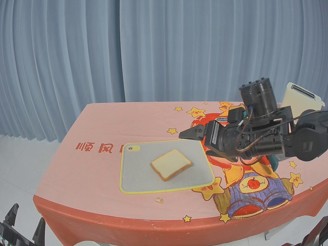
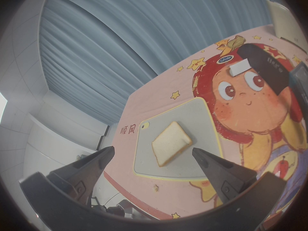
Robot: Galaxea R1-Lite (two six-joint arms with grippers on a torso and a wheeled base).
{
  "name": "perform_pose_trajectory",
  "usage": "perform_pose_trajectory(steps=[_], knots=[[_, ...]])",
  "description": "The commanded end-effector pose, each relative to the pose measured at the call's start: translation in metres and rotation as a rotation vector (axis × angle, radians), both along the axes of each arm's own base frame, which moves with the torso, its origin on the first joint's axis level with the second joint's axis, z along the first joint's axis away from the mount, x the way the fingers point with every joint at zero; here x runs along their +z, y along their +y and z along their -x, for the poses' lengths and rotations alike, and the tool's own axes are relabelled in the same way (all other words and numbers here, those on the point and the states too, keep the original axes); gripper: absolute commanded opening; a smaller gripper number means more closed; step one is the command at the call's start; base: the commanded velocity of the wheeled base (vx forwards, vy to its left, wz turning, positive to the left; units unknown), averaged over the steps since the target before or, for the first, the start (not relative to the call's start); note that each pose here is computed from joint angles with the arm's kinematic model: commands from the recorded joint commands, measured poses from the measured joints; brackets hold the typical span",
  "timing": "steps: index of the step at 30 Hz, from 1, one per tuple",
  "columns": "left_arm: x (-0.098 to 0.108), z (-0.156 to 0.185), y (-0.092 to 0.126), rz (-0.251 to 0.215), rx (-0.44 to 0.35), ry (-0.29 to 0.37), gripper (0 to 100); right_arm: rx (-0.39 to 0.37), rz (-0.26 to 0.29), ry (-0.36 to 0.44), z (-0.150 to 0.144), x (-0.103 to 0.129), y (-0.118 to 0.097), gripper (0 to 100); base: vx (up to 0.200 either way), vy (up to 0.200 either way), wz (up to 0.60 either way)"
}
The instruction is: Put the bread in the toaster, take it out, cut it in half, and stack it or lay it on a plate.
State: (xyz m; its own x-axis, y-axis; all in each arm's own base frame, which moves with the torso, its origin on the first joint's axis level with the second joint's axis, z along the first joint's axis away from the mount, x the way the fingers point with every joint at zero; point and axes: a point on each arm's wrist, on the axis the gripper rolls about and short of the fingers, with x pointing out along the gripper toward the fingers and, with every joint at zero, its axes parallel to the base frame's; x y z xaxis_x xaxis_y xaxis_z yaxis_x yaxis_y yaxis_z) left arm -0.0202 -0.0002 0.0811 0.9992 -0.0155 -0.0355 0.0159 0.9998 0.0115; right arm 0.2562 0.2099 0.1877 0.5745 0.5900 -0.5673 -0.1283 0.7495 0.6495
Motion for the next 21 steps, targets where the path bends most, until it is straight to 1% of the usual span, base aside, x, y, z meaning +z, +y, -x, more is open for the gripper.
perform_pose_trajectory(steps=[1,3,5,8,10,14,16,19,21], knots=[[-0.004,-0.001,0.000,0.000,0.000,0.017,100,-0.007,0.021,-0.087,0.036,0.023,-0.029,100,0.000,0.000,0.00],[-0.005,-0.001,0.000,0.000,0.002,0.018,100,0.011,0.045,-0.144,0.052,0.029,-0.043,100,0.000,0.000,0.00],[-0.004,-0.001,0.000,0.000,0.002,0.017,100,0.016,0.049,-0.178,0.061,0.034,-0.054,100,0.000,0.000,0.00],[-0.005,-0.001,0.000,0.000,0.002,0.018,100,0.018,0.019,-0.220,0.078,0.044,-0.070,100,0.000,0.000,0.00],[-0.005,-0.001,0.000,0.000,0.002,0.018,100,0.018,0.010,-0.227,0.085,0.045,-0.076,100,0.000,0.000,0.00],[-0.004,-0.001,0.000,0.000,0.002,0.017,100,0.033,0.015,-0.234,0.096,0.040,-0.085,100,0.000,0.000,0.00],[-0.005,-0.001,0.000,0.001,0.002,0.018,100,0.037,0.008,-0.234,0.101,0.038,-0.090,100,0.000,0.000,0.00],[-0.005,-0.001,0.000,0.001,0.002,0.018,100,0.072,-0.006,-0.231,0.105,0.037,-0.093,100,0.000,0.000,0.00],[-0.005,-0.001,0.000,0.001,0.002,0.018,100,0.084,0.006,-0.260,0.106,0.038,-0.093,100,0.000,0.000,0.00]])
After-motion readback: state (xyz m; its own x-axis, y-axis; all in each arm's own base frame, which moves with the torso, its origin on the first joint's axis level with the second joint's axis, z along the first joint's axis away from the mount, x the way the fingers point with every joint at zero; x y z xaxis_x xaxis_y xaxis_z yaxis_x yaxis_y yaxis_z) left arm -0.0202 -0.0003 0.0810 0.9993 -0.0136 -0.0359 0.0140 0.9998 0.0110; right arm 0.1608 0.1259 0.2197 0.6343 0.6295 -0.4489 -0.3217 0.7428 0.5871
